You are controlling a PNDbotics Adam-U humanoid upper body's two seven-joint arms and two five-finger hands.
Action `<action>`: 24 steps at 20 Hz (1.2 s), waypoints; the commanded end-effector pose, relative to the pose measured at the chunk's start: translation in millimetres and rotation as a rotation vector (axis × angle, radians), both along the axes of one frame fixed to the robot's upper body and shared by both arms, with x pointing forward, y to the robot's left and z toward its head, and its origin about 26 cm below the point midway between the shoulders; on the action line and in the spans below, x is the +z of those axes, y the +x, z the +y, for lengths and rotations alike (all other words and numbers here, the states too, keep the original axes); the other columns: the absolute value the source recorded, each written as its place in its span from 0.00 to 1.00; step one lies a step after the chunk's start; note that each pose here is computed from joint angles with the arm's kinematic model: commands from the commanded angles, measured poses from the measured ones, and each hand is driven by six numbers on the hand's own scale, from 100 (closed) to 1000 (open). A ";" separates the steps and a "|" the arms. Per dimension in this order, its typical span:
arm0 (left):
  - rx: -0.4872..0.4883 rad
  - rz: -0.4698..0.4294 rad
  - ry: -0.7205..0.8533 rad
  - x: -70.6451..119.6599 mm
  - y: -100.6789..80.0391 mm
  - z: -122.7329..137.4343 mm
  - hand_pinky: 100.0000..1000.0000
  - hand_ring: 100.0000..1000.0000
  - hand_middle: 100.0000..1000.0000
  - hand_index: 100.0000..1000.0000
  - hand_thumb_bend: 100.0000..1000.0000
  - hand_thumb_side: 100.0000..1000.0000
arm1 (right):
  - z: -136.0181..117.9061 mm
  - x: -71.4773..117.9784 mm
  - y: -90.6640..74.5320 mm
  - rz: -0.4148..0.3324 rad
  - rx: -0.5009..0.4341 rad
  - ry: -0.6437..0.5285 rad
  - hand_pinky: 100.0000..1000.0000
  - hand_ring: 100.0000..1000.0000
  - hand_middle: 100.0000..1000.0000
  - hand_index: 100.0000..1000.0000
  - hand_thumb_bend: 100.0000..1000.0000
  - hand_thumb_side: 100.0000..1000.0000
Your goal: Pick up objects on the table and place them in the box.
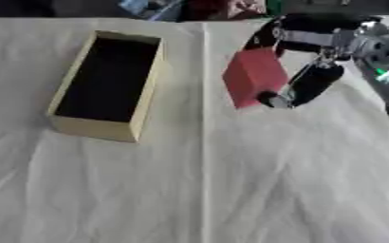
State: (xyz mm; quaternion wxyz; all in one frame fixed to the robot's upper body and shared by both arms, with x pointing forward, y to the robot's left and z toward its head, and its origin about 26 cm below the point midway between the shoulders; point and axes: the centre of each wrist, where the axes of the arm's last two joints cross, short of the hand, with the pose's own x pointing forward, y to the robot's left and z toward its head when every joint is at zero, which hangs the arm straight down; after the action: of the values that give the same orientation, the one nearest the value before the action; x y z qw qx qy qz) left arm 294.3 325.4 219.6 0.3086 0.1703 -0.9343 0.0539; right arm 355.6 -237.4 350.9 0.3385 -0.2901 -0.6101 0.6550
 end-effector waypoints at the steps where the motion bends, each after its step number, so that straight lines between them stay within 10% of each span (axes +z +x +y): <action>1: -0.017 -0.030 0.035 11.7 -2.8 -0.5 0.52 0.50 0.50 0.67 0.00 0.09 | 11.8 11.7 11.6 -0.012 -0.007 0.015 0.69 0.72 0.58 0.68 0.00 0.00; 24: -0.092 -0.064 0.034 19.4 2.5 -13.0 0.52 0.50 0.50 0.67 0.00 0.09 | 96.6 -12.1 102.9 0.002 -0.115 0.226 0.68 0.68 0.56 0.68 0.00 0.00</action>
State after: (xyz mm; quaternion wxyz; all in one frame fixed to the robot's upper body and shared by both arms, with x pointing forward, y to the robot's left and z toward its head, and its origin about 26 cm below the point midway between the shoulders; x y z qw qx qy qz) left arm 299.6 314.1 229.6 0.2940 0.1340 -0.9457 0.0364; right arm 458.7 -141.9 326.7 0.4135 -0.2724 -0.6519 0.5744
